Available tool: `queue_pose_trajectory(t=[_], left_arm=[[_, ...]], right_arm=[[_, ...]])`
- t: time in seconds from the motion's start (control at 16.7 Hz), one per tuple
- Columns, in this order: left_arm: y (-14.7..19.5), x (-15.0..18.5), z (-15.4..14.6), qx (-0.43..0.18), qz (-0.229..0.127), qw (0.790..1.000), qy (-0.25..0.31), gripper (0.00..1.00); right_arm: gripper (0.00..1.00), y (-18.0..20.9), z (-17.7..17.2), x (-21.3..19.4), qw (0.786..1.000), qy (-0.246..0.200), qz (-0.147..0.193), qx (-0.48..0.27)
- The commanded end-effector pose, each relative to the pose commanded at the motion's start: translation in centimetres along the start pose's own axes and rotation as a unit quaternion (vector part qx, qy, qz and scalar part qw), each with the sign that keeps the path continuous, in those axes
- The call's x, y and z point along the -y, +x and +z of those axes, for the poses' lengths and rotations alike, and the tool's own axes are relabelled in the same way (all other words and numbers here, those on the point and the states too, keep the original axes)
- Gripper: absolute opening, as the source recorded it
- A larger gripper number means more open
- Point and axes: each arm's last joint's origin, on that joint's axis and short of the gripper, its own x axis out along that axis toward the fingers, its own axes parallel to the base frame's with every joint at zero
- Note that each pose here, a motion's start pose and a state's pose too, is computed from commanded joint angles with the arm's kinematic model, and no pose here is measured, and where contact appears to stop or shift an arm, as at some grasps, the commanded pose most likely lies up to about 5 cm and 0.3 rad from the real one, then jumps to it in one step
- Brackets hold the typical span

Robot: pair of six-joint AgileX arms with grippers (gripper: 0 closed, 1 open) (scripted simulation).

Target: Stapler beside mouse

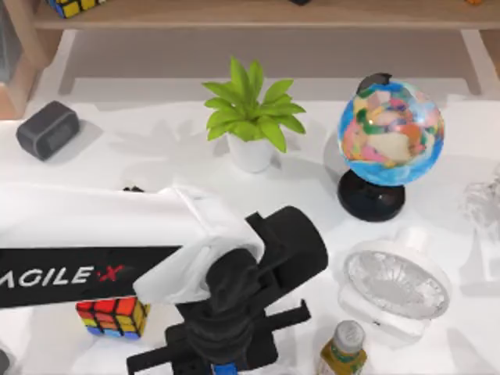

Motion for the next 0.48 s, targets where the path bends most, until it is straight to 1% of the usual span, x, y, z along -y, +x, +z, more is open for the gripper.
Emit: queue_pose_trajectory(t=[0.12,0.24,0.36,0.48], left_arm=[[-0.6,0.2,0.9,0.005,-0.019,1.000,0.002,0.00],[-2.0,0.6,3.0,0.022,-0.057,0.998,0.007,0.00],[-3.9,0.5,6.4,0.053,-0.098,0.994,0.013,0.00],[-5.7,-0.7,10.7,0.096,-0.122,0.988,0.022,0.00]], right_arm=[[1.00,0.0,0.0,0.0,1.000,0.000,0.000,0.000],[1.00,0.0,0.0,0.0,1.000,0.000,0.000,0.000],[1.00,0.0,0.0,0.0,1.000,0.000,0.000,0.000],[1.00,0.0,0.0,0.0,1.000,0.000,0.000,0.000]])
